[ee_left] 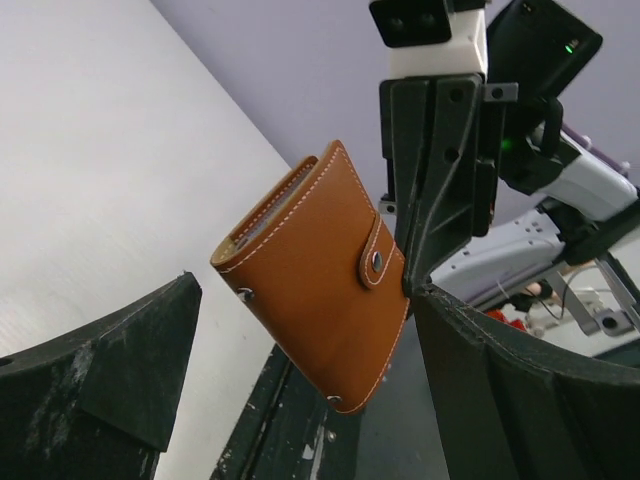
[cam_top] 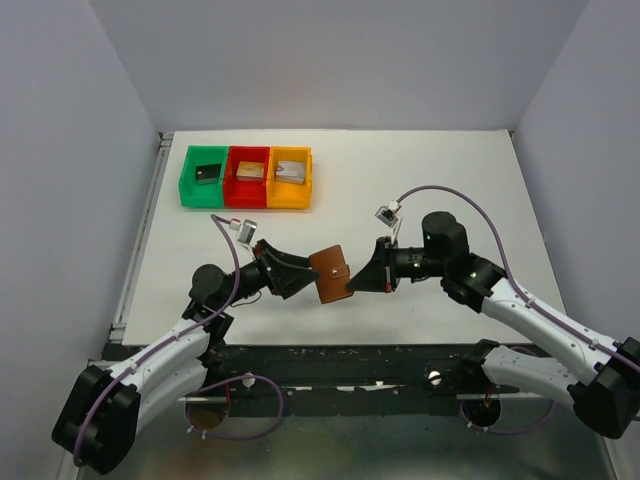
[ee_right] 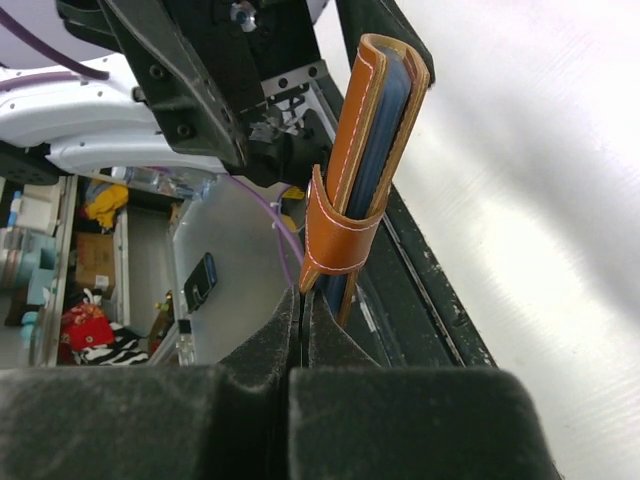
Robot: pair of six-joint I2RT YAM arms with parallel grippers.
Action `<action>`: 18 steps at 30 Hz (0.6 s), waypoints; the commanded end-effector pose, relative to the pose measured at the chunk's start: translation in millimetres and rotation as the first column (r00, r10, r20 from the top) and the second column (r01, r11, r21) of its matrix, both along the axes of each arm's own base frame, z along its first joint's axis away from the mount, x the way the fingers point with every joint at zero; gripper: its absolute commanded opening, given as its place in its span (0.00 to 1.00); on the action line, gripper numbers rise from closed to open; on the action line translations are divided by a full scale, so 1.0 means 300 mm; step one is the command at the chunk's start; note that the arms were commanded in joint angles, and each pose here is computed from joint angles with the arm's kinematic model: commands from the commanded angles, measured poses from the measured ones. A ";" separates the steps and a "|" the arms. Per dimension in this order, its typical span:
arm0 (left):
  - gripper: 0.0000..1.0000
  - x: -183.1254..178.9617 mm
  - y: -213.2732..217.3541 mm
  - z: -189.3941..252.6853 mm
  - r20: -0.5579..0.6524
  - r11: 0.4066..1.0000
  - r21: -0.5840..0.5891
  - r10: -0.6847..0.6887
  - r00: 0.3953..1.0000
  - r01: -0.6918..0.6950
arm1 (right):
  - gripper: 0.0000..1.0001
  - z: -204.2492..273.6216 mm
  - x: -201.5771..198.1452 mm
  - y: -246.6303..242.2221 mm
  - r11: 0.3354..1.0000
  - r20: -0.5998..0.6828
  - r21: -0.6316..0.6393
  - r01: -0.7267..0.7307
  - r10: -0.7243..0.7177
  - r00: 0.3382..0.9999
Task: Take the credit cards out of the card holder
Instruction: Open the card holder at the center of the board.
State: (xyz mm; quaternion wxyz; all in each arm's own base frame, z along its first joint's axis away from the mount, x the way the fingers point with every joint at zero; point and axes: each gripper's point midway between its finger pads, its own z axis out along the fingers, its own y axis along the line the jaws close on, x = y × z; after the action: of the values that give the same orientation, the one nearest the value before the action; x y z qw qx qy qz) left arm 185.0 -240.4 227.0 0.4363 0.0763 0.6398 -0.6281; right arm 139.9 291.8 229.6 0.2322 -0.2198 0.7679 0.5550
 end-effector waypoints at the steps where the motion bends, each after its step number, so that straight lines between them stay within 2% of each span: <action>1: 0.99 -0.073 -0.029 0.100 0.120 0.987 -0.039 -0.150 0.981 0.156 | 0.00 0.079 -0.027 0.025 0.993 0.020 0.091 -0.070 0.068 0.997; 10: 0.98 -0.070 -0.030 0.112 0.125 0.986 -0.055 -0.149 0.981 0.156 | 0.00 0.109 -0.040 0.038 0.984 0.042 0.139 -0.115 0.110 0.993; 15: 0.91 -0.070 -0.026 0.143 0.149 0.986 -0.076 -0.137 0.979 0.150 | 0.00 0.069 -0.031 0.033 0.989 0.034 0.109 -0.102 0.099 0.995; 18: 0.83 -0.082 -0.028 0.166 0.167 0.981 -0.087 -0.157 0.973 0.173 | 0.00 0.051 -0.029 0.032 0.991 0.030 0.094 -0.097 0.094 0.995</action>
State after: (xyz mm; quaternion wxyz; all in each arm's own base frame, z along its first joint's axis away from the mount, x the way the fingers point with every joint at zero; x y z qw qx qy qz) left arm 167.5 -249.0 246.7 0.4139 0.1249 0.6042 -0.6693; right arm 134.7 301.1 247.4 0.2261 -0.2369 0.7331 0.5961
